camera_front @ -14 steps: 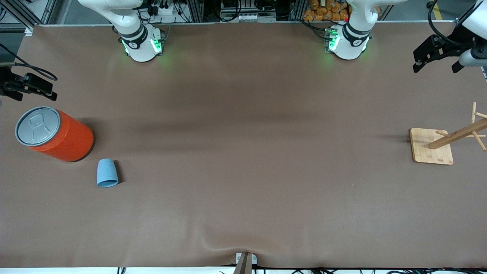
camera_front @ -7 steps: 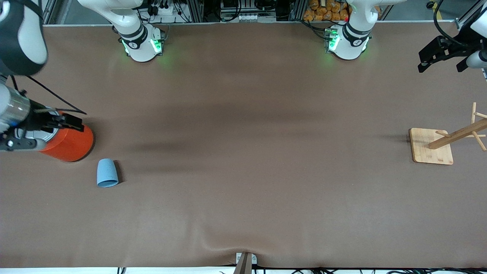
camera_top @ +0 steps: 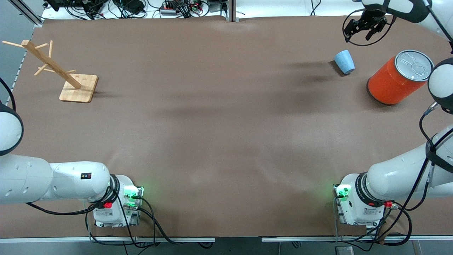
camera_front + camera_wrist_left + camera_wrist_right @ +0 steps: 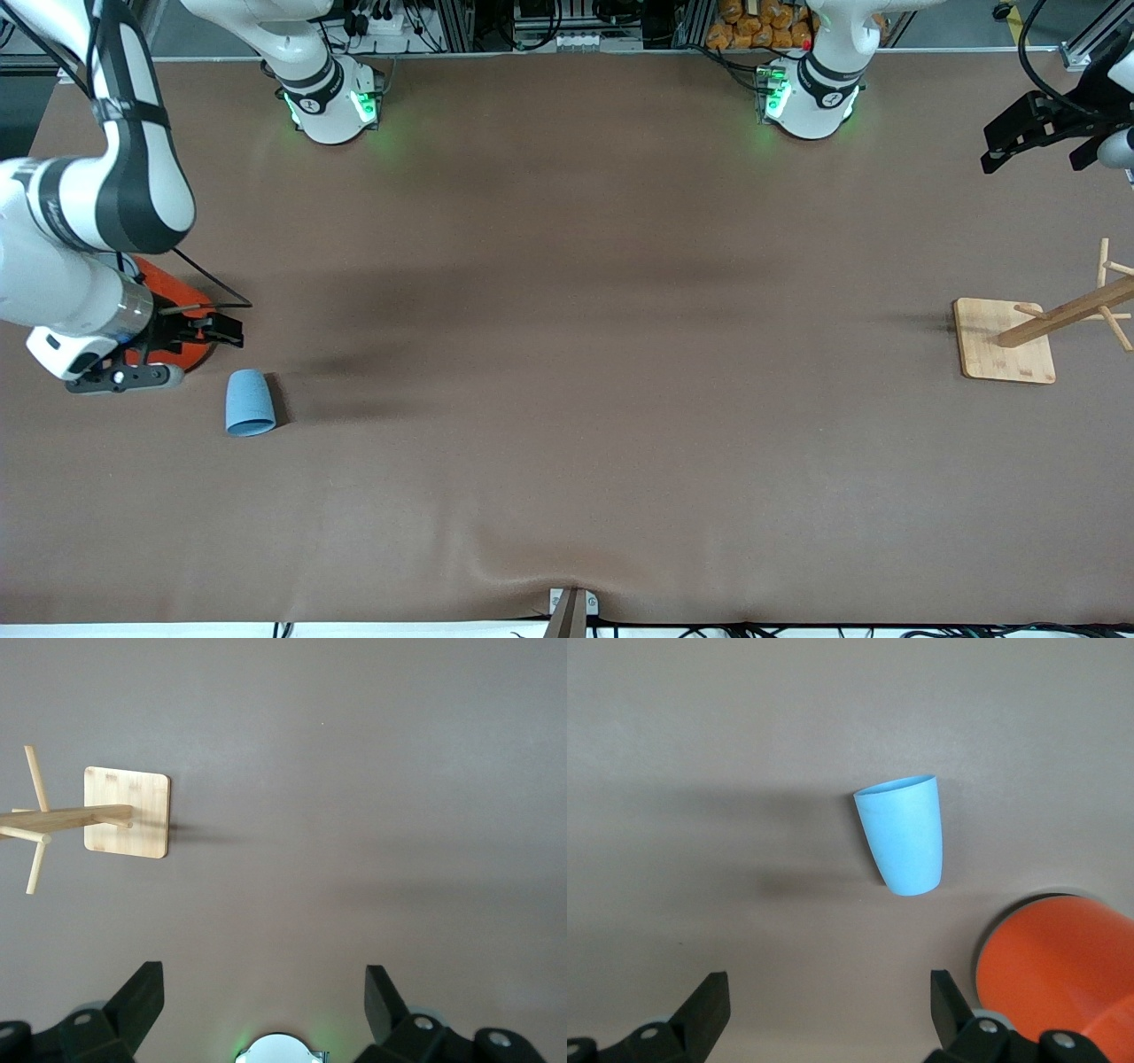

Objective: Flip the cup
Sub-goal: 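Reach the right gripper down toward the blue cup lying on its side, then close the right gripper around the blue cup's body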

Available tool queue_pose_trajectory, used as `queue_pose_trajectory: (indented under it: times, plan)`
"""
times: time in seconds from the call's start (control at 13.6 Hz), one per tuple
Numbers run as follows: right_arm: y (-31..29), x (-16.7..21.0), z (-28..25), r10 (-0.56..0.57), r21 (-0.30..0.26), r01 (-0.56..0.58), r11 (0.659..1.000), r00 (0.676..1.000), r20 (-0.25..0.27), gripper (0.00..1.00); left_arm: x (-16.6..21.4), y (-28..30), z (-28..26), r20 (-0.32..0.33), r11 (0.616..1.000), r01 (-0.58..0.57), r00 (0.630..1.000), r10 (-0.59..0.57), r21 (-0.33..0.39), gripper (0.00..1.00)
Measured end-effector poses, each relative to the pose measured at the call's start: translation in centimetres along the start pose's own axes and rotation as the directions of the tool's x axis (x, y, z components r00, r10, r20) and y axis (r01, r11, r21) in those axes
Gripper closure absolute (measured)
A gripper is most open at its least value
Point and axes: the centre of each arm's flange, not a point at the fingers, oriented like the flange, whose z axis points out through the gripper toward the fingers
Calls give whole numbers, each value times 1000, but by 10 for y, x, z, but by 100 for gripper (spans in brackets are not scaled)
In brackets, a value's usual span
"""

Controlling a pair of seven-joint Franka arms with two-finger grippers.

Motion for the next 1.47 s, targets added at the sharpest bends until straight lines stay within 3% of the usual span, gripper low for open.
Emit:
queue_pose_trajectory:
  times: [0.37, 0.59, 0.88, 1.47]
  plan:
    - [38, 19, 78, -45, 0, 45, 999, 999, 15, 0, 0, 0, 0, -2, 1000, 0, 1000, 0, 0, 0]
    - [47, 26, 104, -80, -6, 80, 997, 997, -6, 0, 0, 0, -1, -3, 1000, 0, 1000, 0, 0, 0]
    - [53, 45, 141, -210, -25, 209, 978, 977, -40, 0, 0, 2, -3, -6, 1000, -4, 1000, 4, -9, 0]
    - [67, 55, 171, -265, -18, 265, 964, 964, -17, 0, -5, 2, -7, -6, 1000, -3, 1000, 3, -9, 0]
